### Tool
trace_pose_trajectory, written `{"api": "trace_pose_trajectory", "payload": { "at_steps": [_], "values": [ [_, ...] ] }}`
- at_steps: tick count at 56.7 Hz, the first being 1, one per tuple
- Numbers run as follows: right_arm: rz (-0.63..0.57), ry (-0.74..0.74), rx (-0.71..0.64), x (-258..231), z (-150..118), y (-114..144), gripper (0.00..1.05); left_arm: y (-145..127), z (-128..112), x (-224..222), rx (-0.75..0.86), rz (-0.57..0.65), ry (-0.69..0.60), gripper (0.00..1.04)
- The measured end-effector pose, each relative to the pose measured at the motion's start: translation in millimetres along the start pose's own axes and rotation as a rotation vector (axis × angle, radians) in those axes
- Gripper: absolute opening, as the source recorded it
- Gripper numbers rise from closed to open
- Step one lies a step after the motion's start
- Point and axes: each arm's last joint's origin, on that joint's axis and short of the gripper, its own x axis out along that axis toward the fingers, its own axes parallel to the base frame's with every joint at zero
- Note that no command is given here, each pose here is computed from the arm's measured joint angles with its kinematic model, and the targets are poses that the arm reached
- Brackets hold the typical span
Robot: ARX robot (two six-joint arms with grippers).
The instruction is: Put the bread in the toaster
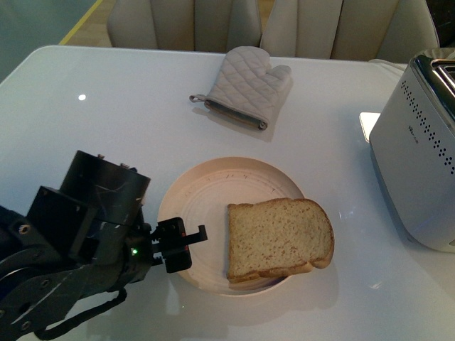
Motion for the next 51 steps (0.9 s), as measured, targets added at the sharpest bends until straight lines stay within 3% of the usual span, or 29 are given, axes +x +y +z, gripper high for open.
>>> {"api": "trace_pose_trajectory", "payload": {
  "at_steps": [13, 34, 41, 51],
  "values": [
    [0.0, 0.0, 0.0, 0, 0, 0, 0.96, 33, 32, -48, -0.12, -0.009, -0.15, 0.98],
    [0.0, 0.0, 0.0, 0, 0, 0, 0.96, 55, 61, -153, -0.184, -0.172, -0.432, 0.97],
    [0.0, 0.0, 0.0, 0, 0, 0, 0.96, 66, 43, -210, -0.195, -0.244, -0.558, 0.97],
    [0.0, 0.0, 0.0, 0, 0, 0, 0.96, 72, 17, -250, -0.208, -0.31, -0.672, 0.97]
  ]
}}
